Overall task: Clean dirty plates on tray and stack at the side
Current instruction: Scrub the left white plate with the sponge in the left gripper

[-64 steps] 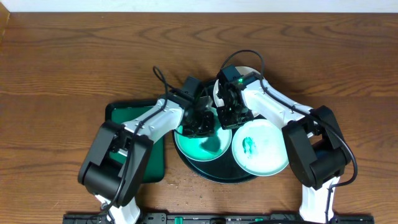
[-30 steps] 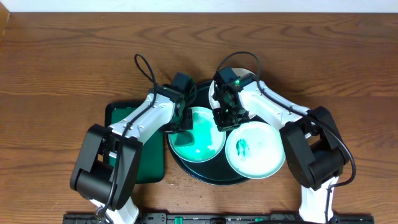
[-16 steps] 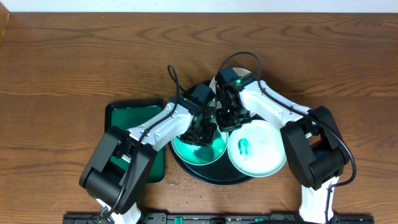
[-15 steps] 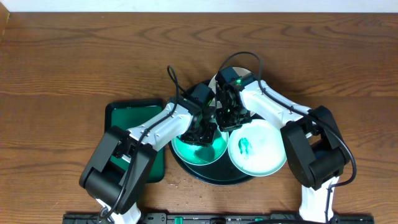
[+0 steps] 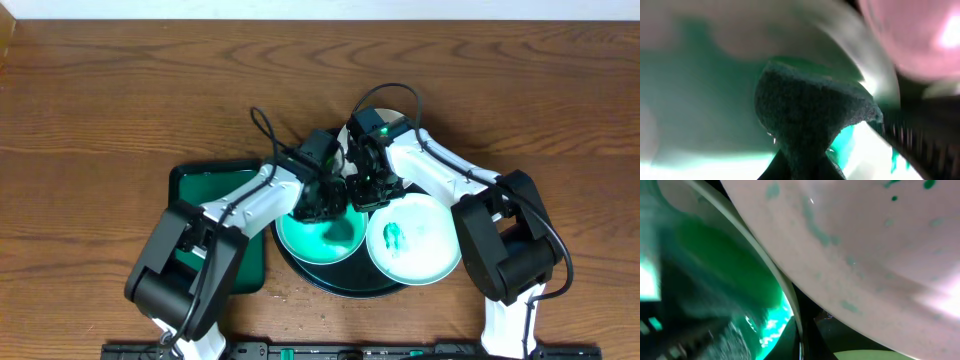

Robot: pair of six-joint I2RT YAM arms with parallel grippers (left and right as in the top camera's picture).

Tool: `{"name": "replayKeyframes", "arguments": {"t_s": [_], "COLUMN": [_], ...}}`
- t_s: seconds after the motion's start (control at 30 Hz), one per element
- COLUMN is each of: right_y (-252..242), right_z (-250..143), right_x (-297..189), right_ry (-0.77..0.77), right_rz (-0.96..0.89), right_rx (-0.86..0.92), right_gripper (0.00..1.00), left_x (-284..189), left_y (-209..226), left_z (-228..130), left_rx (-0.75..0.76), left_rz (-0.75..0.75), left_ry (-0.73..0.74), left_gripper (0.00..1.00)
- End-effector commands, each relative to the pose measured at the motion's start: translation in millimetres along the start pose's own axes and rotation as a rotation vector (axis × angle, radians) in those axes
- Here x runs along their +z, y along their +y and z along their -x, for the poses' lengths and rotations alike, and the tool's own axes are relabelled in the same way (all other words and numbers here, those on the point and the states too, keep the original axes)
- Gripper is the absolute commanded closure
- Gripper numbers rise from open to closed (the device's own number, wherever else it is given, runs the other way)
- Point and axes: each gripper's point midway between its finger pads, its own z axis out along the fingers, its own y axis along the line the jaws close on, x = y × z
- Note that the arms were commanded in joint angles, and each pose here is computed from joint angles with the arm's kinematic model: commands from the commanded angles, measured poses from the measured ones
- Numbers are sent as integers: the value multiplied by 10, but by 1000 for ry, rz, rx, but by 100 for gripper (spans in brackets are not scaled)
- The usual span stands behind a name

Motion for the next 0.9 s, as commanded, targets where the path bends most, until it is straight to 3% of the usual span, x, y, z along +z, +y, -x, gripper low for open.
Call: {"name": "replayKeyframes", "arguments": {"t_s": [0.0,0.2,0.47,0.67,0.87], "right_y": [-17,-23,-20,-10,-9], "right_z": [-74,-93,-87,-47,-37], "right_x": [72,71,72,73,73], "right_ry": [34,42,40,23,19], "right_rz": [-17,-19,-18,-14,-13], "right_rx": [-6,-4,-5,-9,-10], "right_gripper": [99,99,99,99,99], "left_x": [-74,-224,-507,-570,-713], "left_y": [668,1024,1581,1613,1352], "left_z": [463,589,298,157,279], "left_rx": [-165,-217,-267,-260,-158], "left_rz": [255,388,692,732,687], "left_ry": [-205,-277,-233,-172,-215], "left_gripper": [93,93,93,93,93]}}
